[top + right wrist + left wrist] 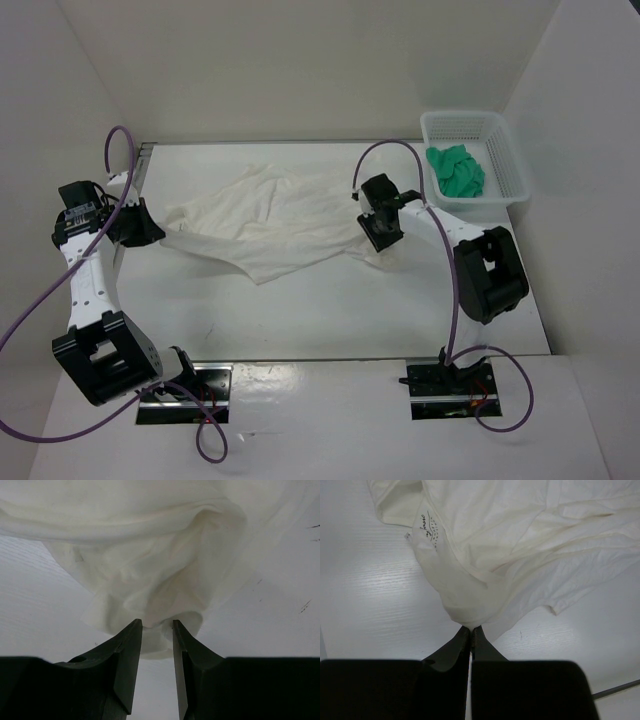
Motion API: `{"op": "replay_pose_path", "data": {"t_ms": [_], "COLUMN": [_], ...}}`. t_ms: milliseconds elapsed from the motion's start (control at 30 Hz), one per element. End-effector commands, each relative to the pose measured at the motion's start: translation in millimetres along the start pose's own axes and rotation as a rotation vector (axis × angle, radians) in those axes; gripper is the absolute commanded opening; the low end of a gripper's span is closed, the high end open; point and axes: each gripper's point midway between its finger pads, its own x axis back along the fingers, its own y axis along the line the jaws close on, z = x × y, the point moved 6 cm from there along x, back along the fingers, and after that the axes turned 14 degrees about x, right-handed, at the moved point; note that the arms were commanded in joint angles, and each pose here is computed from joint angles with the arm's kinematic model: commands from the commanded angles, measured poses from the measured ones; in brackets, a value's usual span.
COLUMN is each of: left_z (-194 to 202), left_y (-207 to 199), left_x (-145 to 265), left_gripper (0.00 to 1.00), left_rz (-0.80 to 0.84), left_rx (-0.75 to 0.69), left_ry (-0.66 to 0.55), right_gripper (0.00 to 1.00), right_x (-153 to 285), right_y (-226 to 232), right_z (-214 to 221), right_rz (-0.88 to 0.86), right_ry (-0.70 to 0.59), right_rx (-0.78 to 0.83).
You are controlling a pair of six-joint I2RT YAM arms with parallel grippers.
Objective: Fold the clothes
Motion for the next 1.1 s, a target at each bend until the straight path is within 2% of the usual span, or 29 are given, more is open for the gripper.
{"op": "replay_pose_path", "data": {"t_ms": [0,100,200,233,300,433,567,767,900,933,1067], "left_z": [1,1,1,1,1,1,1,2,2,2,2], "left_y": [-4,-4,-4,-4,-4,-5,-5,-5,-5,-5,-5], "left_x": [1,1,1,1,1,0,0,1,1,1,1], "left_gripper": [0.0,0.0,0.0,0.0,0.0,0.0,0.0,0.0,0.0,0.0,0.0], "left_rz": [0.025,0.025,0.025,0.025,0.025,0.034,0.034,0.034,0.034,0.034,0.034], "left_rx": [-0.021,-0.021,-0.021,-0.021,-0.021,-0.021,-0.021,-0.016,-0.016,-0.016,-0.016], "left_ry": [-0.013,-0.013,-0.013,-0.013,-0.013,-0.014,-0.014,-0.006,-0.006,-0.006,-0.006], "right_gripper": [0.39,0.37,0.23,0.1,0.01,0.0,0.0,0.0,0.01,0.03,0.11], "right_x": [-7,-5,-5,-5,-7,1,34,75,71,68,43], "right_y": [5,6,6,5,4,0,-17,-27,-34,-39,-74], "right_z": [7,4,4,4,8,21,32,61,84,87,98], "right_rz": [-0.036,-0.054,-0.055,-0.045,-0.039,-0.033,-0.057,-0.051,-0.043,-0.022,0.052], "right_ry": [0.036,0.02,0.019,0.023,0.034,0.052,0.017,0.014,0.076,0.082,0.119], "right_rx": [-0.017,-0.007,0.003,0.004,0.025,0.072,0.1,0.243,0.295,0.296,0.188]}}
